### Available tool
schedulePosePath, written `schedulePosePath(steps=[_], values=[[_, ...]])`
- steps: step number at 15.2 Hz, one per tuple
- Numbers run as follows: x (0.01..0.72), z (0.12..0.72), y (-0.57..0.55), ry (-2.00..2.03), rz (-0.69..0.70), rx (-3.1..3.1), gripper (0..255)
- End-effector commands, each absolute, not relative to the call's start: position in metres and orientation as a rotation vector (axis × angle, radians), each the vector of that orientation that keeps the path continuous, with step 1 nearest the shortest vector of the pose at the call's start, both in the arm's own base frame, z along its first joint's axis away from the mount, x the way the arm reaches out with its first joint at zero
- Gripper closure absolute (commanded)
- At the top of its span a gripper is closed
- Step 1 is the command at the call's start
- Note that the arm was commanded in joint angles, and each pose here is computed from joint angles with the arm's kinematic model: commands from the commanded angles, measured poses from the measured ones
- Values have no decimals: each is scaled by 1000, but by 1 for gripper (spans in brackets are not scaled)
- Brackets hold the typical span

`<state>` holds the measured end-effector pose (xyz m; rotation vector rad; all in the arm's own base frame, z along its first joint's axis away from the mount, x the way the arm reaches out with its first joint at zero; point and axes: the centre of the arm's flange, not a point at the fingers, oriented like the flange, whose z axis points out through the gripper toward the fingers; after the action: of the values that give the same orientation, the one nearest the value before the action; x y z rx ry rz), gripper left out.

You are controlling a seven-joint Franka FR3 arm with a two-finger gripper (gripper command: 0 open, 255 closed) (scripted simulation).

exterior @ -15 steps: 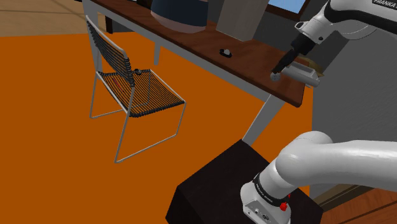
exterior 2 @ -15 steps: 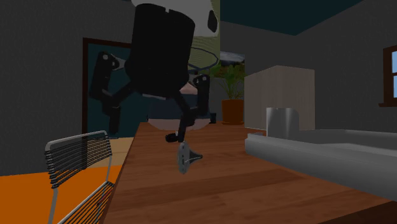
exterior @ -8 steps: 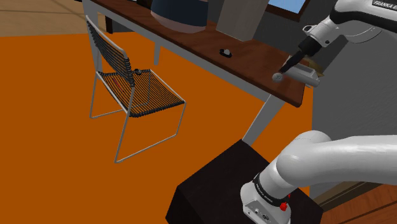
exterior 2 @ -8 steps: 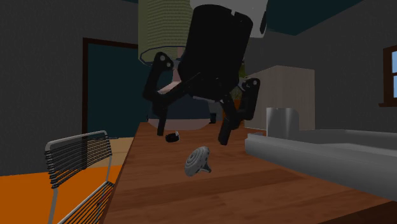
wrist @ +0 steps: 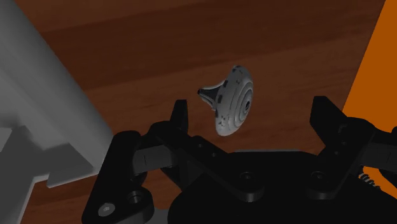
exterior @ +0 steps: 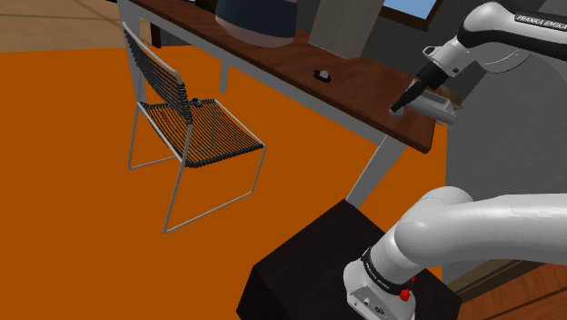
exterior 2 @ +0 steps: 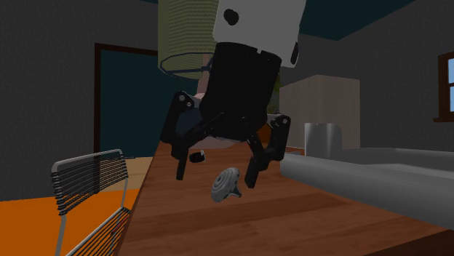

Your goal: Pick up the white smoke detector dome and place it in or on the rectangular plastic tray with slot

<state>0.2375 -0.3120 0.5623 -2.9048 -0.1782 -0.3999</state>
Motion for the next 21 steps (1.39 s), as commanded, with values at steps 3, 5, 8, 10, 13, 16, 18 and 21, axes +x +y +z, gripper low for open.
schedulePosePath(steps=[3,5,8,10,13,16,18,21], values=[[238,561,-312,-178,-400,-2905,0],[238,561,-312,-178,-400,-2905,0],[238,562,-312,-178,-400,-2905,255],[238,561,-312,-178,-400,-2905,255],[238,561,-312,-178,-400,-2905,255],[238,566,-312,-178,-400,-2905,255],[238,577,-312,-178,-400,-2905,255],[238,593,-312,-178,-400,-2905,255]])
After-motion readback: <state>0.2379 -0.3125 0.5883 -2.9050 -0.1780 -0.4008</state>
